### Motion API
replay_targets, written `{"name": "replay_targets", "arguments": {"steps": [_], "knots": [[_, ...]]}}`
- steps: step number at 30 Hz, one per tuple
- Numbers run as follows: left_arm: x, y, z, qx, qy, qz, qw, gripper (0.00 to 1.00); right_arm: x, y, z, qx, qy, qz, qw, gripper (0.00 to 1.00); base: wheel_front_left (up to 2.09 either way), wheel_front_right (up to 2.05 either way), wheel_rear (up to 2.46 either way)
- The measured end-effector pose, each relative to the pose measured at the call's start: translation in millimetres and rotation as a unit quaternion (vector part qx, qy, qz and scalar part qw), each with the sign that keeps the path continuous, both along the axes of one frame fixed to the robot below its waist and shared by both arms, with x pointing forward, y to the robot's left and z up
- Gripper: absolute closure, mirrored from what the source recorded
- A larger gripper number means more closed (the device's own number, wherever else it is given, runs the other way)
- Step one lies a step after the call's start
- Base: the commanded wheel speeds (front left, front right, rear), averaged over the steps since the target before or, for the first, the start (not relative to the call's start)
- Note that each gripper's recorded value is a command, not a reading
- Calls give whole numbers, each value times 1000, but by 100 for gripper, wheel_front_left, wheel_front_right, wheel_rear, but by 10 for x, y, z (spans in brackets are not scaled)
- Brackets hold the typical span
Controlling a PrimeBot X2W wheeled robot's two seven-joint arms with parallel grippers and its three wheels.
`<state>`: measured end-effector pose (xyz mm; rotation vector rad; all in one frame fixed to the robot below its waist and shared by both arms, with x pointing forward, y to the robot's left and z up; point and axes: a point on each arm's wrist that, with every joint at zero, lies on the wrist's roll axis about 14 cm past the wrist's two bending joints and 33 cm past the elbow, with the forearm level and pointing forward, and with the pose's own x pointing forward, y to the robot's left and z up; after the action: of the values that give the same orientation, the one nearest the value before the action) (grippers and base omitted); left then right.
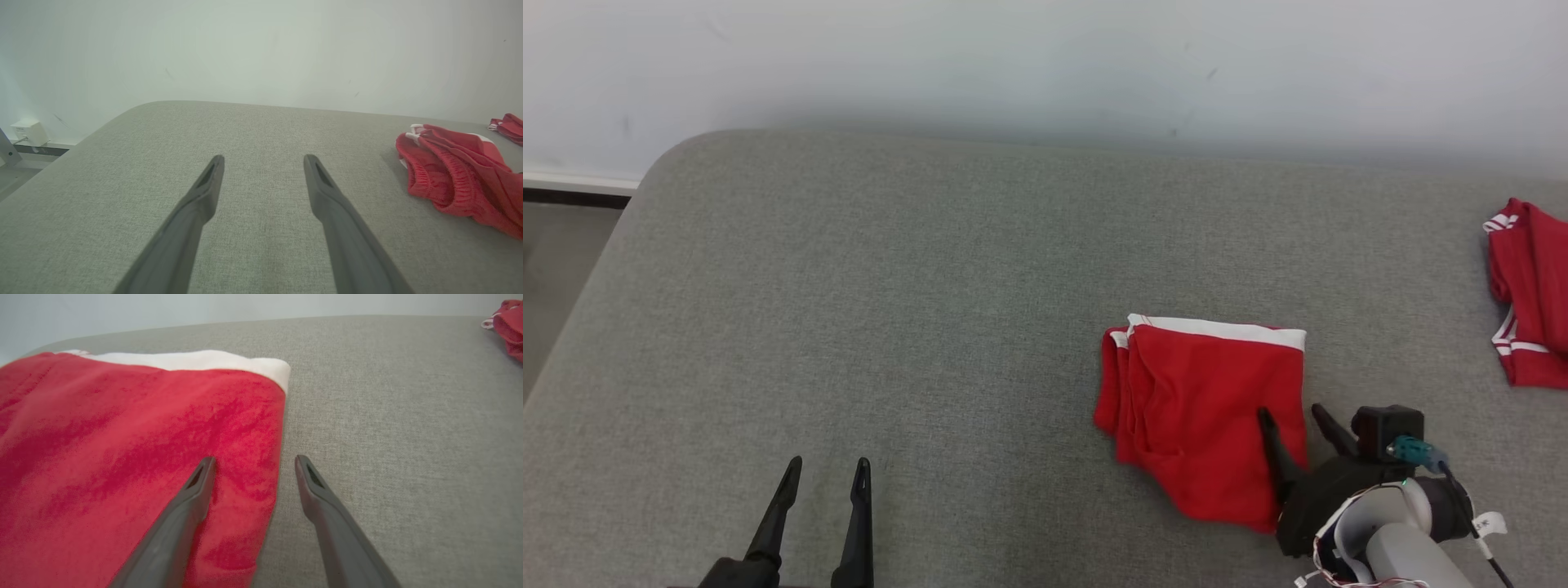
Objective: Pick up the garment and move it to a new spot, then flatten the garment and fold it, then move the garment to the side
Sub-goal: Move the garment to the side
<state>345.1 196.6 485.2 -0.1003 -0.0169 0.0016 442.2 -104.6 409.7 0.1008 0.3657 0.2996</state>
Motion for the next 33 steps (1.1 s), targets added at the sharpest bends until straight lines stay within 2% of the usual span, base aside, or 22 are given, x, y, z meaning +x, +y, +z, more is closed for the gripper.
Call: {"name": "replay_targets", "arguments": {"steps": [5,6,7,8,9,15,24,29,33], "knots": [[-1,51,-21,-2,4,9,1000,0,-75,194,-239,2,44,20,999,0,0,0,0],[-1,55,-19,-2,3,10,1000,0,-88,223,-275,5,55,22,998,29,0,0,0],[2,54,-15,-2,3,9,1000,0,-90,220,-283,4,57,22,998,68,0,0,0],[5,51,-12,-3,2,9,1000,0,-96,214,-292,3,60,21,998,97,0,0,0],[10,46,-11,-3,2,8,1000,0,-92,208,-289,6,60,19,998,100,0,0,0],[76,-21,-26,-5,3,-3,1000,0,8,112,-259,-14,54,25,998,100,0,0,0],[479,-245,132,-4,-28,-41,999,0,655,-264,214,-135,-20,76,988,100,0,0,0],[738,-437,153,-7,-40,-71,997,0,1060,-610,527,-177,-56,66,980,100,0,0,0],[903,-558,58,-1,-36,-97,995,0,1286,-1037,647,-208,-61,36,976,100,0,0,0]]}}
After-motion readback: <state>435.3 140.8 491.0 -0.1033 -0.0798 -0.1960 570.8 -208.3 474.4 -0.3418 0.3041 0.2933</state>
